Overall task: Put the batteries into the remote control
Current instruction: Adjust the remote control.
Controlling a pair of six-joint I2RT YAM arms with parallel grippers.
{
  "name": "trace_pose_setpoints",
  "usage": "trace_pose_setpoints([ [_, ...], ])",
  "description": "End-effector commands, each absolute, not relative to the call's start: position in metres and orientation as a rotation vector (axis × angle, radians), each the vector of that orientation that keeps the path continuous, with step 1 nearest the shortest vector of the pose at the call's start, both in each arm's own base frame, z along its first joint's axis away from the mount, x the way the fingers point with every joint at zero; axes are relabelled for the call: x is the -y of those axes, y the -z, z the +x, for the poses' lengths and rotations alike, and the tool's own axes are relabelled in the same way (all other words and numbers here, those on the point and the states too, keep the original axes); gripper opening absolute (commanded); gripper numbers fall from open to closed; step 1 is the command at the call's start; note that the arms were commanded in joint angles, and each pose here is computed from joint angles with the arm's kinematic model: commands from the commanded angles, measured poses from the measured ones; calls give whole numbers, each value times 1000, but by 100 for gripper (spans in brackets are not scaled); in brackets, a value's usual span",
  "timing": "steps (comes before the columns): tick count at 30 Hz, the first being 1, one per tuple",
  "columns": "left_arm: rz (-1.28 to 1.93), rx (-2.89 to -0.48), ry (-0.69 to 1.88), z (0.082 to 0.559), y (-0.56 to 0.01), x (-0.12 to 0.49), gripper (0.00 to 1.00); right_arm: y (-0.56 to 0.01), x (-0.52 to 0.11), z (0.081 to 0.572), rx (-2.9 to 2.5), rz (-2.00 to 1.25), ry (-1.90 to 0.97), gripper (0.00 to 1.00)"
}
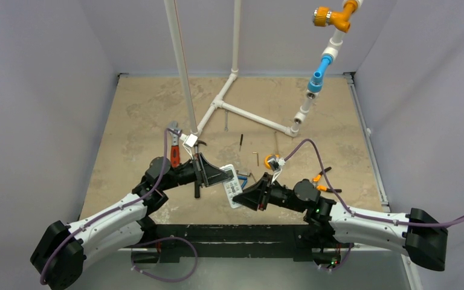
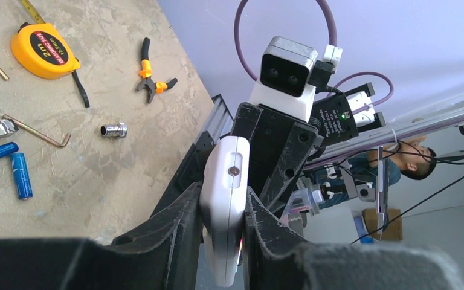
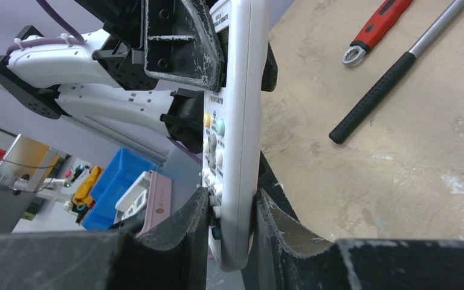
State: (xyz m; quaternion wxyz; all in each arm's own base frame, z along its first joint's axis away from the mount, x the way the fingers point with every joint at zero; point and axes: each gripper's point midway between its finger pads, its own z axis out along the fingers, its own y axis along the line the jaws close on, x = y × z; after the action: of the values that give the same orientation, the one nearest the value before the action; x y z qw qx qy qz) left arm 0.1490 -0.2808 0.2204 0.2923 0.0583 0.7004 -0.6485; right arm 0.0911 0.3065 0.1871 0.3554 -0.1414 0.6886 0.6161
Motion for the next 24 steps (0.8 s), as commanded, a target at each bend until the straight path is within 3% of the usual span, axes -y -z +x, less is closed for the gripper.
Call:
trace_pose_setpoints([
  [1,166,-1788,1746,151,-236,282,9,-211,-310,92,-1682,-383,-1620,7],
  [3,170,-1799,1737,151,-236,282,16,-211,-311,93,-1687,-391,-1605,0],
  [6,165,-1808,1716,152,-237,280,27,-211,-310,101,-1707,-369,-1549,0],
  [11,148,-1844,1662,152,-241,273,71,-210,-302,116,-1760,-345,-1407,0],
  [13,147,-1864,1607,152,-249,268,82,-215,-295,123,-1775,-324,-1340,0],
  [17,69,-1980,1404,157,-256,246,88,-217,-277,145,-1832,-280,-1119,0],
  [21,-39,-2110,1270,161,-260,231,88,-205,-237,177,-1930,-232,-538,0],
  [24,-96,-2170,1233,164,-262,228,88,-205,-235,183,-1923,-308,-270,0],
])
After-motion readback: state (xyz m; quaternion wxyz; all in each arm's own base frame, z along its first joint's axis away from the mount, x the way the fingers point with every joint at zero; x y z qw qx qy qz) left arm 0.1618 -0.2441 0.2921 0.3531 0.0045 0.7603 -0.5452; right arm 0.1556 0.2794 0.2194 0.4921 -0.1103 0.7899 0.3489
